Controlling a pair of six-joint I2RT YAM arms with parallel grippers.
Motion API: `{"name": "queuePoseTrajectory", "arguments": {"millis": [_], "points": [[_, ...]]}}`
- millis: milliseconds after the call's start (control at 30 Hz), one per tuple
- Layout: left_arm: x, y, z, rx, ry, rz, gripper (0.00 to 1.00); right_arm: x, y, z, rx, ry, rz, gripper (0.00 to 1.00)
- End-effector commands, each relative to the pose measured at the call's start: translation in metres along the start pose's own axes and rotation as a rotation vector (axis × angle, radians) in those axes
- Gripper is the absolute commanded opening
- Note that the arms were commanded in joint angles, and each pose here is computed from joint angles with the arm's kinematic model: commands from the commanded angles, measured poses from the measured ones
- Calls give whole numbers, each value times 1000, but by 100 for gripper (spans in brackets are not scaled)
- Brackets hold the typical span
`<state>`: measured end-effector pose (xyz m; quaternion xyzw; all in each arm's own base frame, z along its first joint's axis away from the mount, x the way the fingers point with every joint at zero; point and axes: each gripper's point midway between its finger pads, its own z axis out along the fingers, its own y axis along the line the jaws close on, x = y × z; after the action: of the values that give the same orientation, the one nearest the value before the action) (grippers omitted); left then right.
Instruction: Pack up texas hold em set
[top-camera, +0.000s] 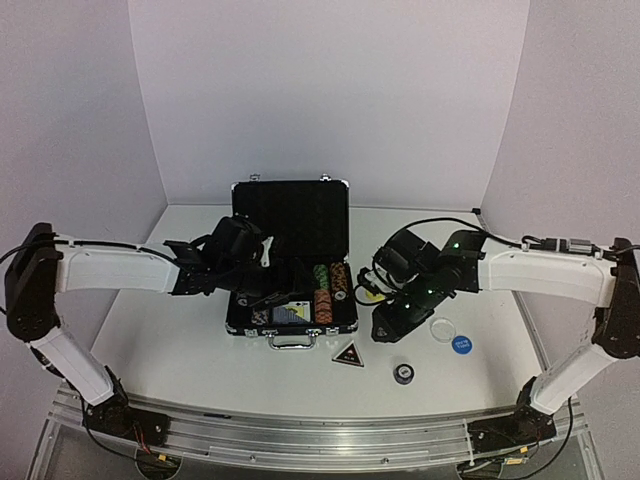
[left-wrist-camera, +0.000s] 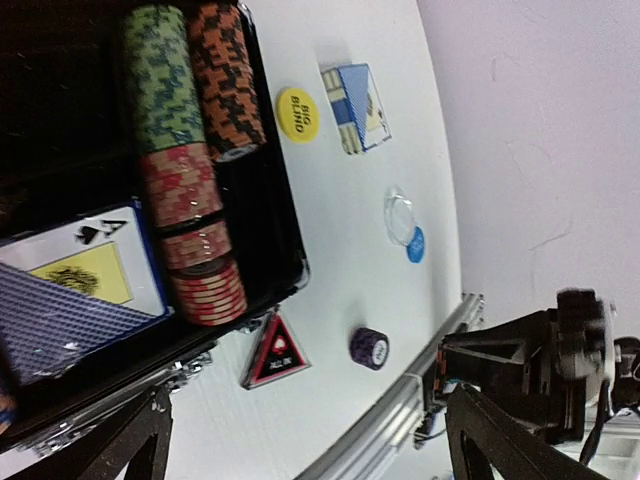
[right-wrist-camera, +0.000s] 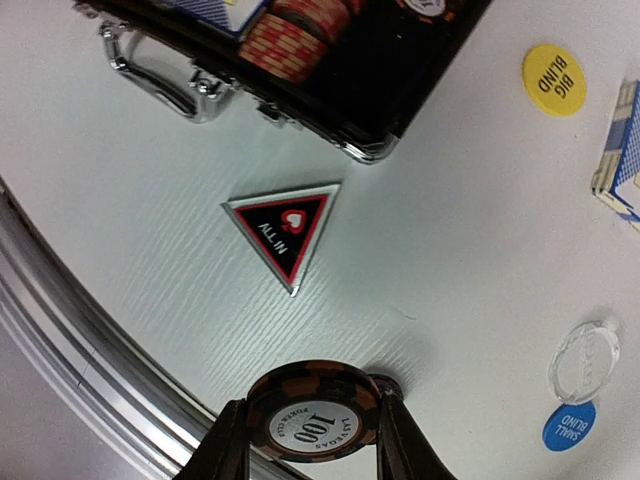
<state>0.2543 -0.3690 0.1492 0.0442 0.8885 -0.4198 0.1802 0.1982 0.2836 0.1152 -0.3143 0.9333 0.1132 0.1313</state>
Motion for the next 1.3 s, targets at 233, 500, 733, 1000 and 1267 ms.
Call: {"name": "queuePoseTrajectory", "arguments": {"millis": [233, 500, 733, 1000, 1267], "points": [[56, -88, 28, 649, 479, -163, 83, -6, 47, -34, -201, -44, -263, 0], [80, -99, 41, 691, 587, -147, 78, 1, 46, -27, -181, -1, -279, 0], [96, -101, 49, 673, 656, -142, 71, 1, 44, -23, -152, 10, -285, 0], [106, -97, 58, 646, 703, -142, 65, 1, 46, -23, -144, 9, -295, 0], [112, -102, 60, 663, 732, -113, 54, 1, 46, -22, -139, 10, -297, 0]]}}
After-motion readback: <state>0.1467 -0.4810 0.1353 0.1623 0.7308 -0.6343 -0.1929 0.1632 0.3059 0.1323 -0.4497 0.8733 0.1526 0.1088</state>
